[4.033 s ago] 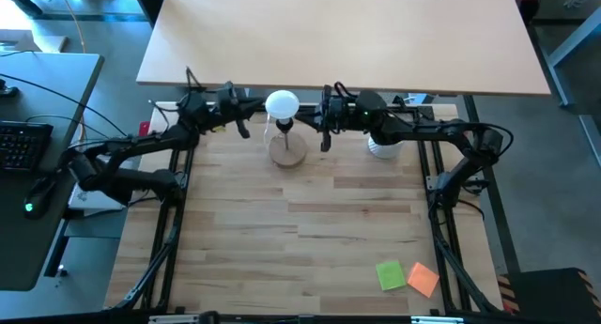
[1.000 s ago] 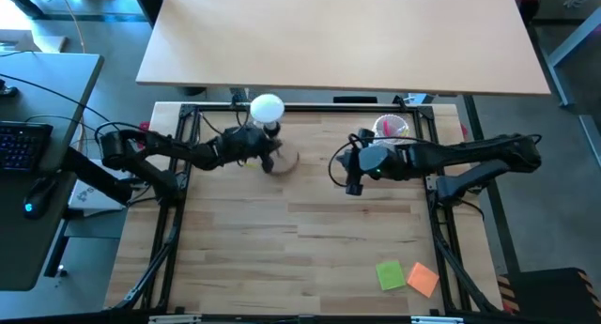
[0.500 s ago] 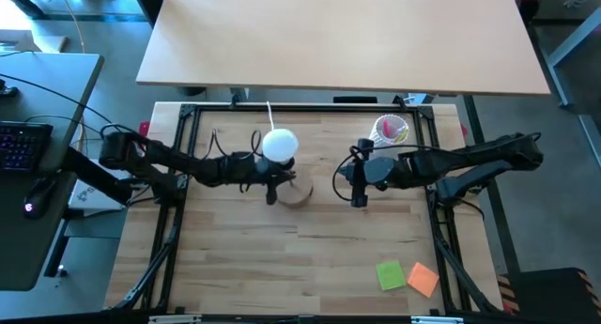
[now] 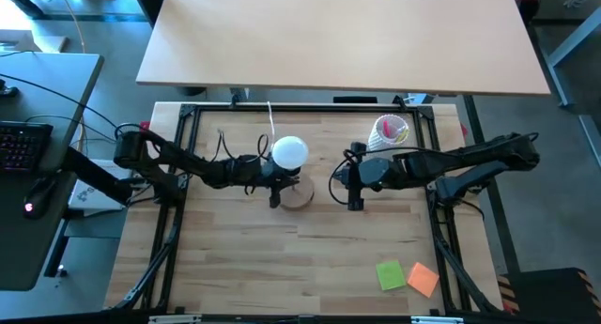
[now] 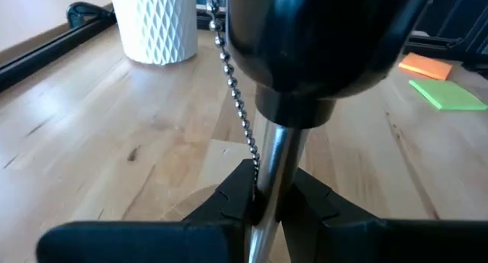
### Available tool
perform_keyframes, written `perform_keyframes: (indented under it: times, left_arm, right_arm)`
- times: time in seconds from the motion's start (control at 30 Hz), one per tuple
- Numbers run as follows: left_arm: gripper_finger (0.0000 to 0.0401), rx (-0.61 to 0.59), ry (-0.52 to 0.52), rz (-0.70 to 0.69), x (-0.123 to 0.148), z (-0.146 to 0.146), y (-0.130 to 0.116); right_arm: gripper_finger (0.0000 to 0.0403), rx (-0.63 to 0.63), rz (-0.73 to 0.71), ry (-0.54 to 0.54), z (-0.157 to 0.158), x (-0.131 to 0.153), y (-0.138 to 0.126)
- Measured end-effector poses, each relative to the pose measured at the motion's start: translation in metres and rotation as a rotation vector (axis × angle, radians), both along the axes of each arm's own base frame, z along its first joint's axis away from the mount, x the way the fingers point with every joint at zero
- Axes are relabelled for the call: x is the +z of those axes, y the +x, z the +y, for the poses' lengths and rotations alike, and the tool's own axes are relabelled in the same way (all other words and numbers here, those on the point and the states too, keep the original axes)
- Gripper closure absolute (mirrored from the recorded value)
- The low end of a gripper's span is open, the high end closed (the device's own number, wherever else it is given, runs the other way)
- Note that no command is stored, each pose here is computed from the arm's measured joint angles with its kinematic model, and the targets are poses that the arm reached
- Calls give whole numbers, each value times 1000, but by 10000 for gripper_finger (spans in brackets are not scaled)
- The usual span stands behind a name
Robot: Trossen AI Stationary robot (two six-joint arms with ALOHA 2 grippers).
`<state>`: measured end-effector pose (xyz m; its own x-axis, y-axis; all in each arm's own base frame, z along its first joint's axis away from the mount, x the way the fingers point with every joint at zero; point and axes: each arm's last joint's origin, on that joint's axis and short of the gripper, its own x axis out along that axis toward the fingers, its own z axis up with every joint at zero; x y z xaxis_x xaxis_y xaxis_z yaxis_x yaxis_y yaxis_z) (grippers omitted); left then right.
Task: Screw lightbulb
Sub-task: Move the lamp to the center of the table, then remove the lightbulb from the lamp
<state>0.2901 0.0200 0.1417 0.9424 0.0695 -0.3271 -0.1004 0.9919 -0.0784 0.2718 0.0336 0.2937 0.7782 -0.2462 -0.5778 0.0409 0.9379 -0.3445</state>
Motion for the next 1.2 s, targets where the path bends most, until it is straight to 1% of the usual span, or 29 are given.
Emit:
perform_keyframes:
  times: [0.07, 0.13, 0.2, 0.3, 0.37, 0.43, 0.57, 0.63, 0.7, 0.87, 0.97, 1.07, 1.13, 1.2]
  left_arm:
    - [357, -6, -3, 8, 1, 0, -1]
    - [344, -28, -22, 17, 2, -1, -2]
    - [323, -52, -45, 55, 2, -2, -6]
    - [285, -56, -58, 114, 2, -2, -11]
    - [262, -50, -66, 133, 4, -2, -13]
    - [242, -40, -78, 185, 3, -1, -18]
    - [210, -38, -84, 228, 11, -1, -27]
    - [202, -35, -83, 247, 16, -2, -32]
    - [200, -21, -76, 274, 22, -2, -39]
    - [207, -9, -62, 327, 37, -7, -59]
    - [218, 22, -46, 273, 43, -10, -73]
    - [236, 98, -33, 165, 42, -12, -88]
    - [252, 150, -27, 32, 43, -13, -95]
    - [271, 165, -48, -139, 46, -15, -101]
  right_arm:
    - [402, 15, 4, -2, 1, -3, 4]
    - [402, 19, 7, -7, 1, -6, 7]
    - [402, 30, 8, -15, 2, -7, 9]
    - [402, 38, -1, -17, 1, -6, 10]
    - [402, 49, -13, -5, 0, -5, 11]
    - [402, 74, -15, 13, -2, -5, 12]
    - [402, 117, -10, 46, -8, -5, 13]
    - [402, 123, -24, 44, -12, -9, 12]
    - [402, 118, -48, 66, -18, -18, 9]
    - [402, 59, -118, 134, -32, -43, -5]
    - [402, 43, -170, 145, -35, -53, -15]
    - [402, 40, -229, 154, -36, -57, -24]
    - [402, 47, -288, 151, -36, -57, -29]
    - [402, 64, -375, 139, -37, -58, -31]
